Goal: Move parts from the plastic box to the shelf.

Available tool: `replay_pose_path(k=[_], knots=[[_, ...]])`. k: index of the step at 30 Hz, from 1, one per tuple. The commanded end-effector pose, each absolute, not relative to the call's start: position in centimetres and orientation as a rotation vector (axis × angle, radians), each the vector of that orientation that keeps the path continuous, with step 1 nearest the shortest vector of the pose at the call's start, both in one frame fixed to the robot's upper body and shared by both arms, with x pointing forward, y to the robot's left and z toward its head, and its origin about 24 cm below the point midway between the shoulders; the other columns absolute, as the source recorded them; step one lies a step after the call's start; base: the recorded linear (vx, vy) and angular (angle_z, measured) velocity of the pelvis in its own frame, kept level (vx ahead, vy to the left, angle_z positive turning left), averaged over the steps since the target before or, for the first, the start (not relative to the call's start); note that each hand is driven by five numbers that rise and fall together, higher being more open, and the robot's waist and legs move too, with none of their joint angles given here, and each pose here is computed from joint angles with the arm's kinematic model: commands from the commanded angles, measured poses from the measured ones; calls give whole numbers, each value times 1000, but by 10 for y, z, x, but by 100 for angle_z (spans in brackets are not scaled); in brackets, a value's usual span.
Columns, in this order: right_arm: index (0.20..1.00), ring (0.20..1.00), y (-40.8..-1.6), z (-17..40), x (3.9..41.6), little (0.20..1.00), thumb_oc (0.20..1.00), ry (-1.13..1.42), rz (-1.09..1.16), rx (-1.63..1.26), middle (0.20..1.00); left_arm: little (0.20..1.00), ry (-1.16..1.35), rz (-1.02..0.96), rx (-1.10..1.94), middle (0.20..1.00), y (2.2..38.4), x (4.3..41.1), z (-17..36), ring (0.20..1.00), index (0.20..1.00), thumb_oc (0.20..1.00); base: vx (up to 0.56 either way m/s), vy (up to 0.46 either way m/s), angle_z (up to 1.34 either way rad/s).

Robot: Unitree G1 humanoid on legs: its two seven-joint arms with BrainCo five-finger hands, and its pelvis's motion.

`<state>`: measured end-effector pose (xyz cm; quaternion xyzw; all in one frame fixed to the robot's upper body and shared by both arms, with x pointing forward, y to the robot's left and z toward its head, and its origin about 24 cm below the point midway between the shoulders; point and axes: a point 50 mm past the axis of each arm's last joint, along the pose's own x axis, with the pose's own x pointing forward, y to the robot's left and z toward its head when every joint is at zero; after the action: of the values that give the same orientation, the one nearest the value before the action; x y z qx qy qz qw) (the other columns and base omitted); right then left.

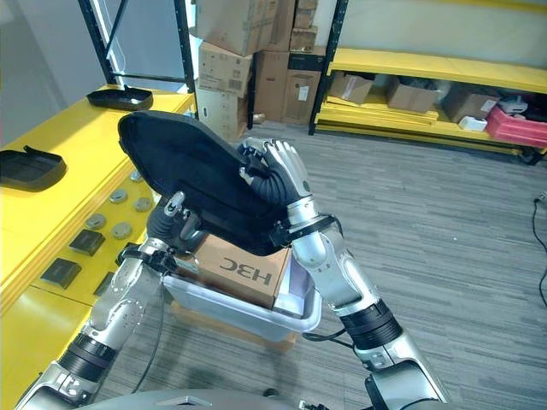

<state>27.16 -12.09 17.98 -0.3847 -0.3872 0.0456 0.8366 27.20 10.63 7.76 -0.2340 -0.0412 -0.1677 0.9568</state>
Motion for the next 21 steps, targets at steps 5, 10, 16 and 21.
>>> replay_pose_path(k=[5, 10, 16, 21], knots=[[200, 200, -96, 210, 266, 200, 200, -966, 212, -640, 200, 1000, -250, -408, -350, 1000, 102, 283, 108, 1000, 1000, 1000, 0, 0, 0], [200, 200, -86, 210, 260, 200, 200, -970, 306, -579, 200, 1000, -288, -394, -215, 1000, 108, 283, 110, 1000, 1000, 1000, 0, 0, 0], [200, 200, -74, 205, 253, 200, 200, -960, 422, -537, 200, 420, -328, -322, -60, 420, 115, 286, 110, 420, 420, 420, 0, 0, 0], [200, 200, -66, 199, 249, 200, 200, -937, 487, -504, 200, 200, -354, -310, -4, 200, 116, 287, 113, 200, 200, 200, 0, 0, 0]])
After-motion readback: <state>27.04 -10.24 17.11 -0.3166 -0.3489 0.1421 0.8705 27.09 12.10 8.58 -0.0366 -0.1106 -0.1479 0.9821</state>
